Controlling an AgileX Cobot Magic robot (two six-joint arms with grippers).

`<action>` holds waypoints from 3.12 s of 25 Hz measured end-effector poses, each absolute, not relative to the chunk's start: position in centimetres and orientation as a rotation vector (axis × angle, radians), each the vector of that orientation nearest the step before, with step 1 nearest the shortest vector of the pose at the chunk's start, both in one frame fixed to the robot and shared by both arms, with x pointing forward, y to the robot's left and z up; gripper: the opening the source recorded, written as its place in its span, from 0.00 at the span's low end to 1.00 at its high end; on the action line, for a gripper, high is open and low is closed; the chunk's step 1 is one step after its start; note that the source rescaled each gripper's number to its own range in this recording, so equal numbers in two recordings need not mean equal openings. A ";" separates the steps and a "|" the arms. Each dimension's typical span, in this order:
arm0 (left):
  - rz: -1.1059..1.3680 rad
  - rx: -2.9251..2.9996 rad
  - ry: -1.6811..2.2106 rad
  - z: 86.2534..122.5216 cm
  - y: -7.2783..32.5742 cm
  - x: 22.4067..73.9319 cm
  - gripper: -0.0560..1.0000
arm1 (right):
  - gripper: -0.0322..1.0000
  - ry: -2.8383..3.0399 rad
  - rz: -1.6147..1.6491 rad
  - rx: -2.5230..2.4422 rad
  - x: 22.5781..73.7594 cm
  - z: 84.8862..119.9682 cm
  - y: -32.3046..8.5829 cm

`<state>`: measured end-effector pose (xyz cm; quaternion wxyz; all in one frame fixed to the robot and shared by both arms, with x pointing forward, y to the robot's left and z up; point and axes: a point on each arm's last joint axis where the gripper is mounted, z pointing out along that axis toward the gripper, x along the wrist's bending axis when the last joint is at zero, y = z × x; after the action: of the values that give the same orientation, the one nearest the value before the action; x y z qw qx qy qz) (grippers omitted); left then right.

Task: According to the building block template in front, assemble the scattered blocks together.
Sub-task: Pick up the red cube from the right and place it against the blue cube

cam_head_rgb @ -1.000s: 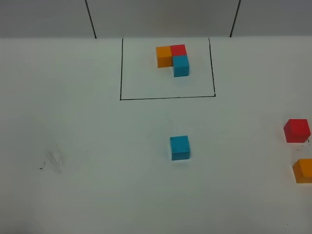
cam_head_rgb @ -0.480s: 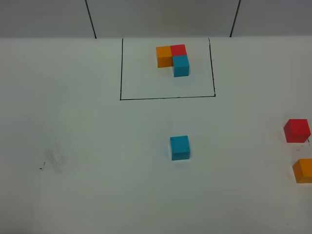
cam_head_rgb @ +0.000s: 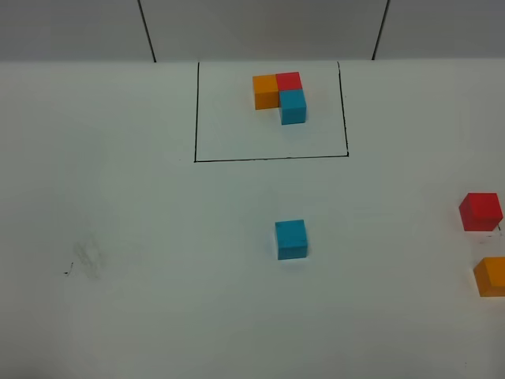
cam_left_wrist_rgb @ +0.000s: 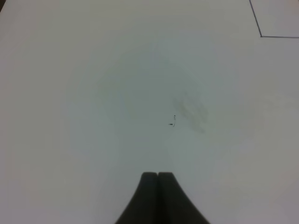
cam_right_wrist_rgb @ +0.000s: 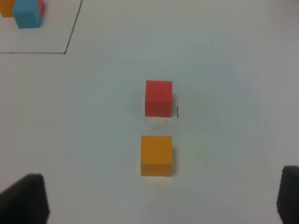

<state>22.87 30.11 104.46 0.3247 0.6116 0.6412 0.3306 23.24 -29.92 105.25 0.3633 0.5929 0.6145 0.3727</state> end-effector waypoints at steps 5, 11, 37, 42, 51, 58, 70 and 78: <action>0.867 1.604 1.682 104.5 30.1 22.9 0.05 | 0.95 1.588 0.953 1.540 23.6 105.9 -29.9; 0.867 1.604 1.682 104.5 30.1 22.9 0.05 | 0.91 1.663 0.843 1.561 26.1 108.9 -30.1; 0.866 1.605 1.682 104.4 30.1 22.9 0.05 | 0.86 2.018 0.459 1.776 47.9 101.5 -29.4; 0.866 1.605 1.682 104.4 30.1 22.9 0.05 | 0.86 2.028 0.457 1.772 49.6 99.6 -29.3; 0.866 1.605 1.682 104.4 30.1 22.9 0.05 | 0.86 2.078 0.409 1.797 51.6 95.8 -29.2; 0.866 1.605 1.682 104.4 30.1 22.9 0.05 | 0.86 2.100 0.389 1.785 53.8 94.3 -29.1; 0.867 1.605 1.682 104.4 30.1 22.9 0.05 | 0.86 2.134 0.286 1.839 55.0 91.2 -29.7; 0.867 1.605 1.682 104.4 30.1 22.9 0.05 | 0.86 2.125 0.298 1.849 55.6 89.6 -29.8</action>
<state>22.88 30.11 104.43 0.3242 0.6121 0.6412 0.3304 55.62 -29.81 89.58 0.1542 0.6450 0.7412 0.1040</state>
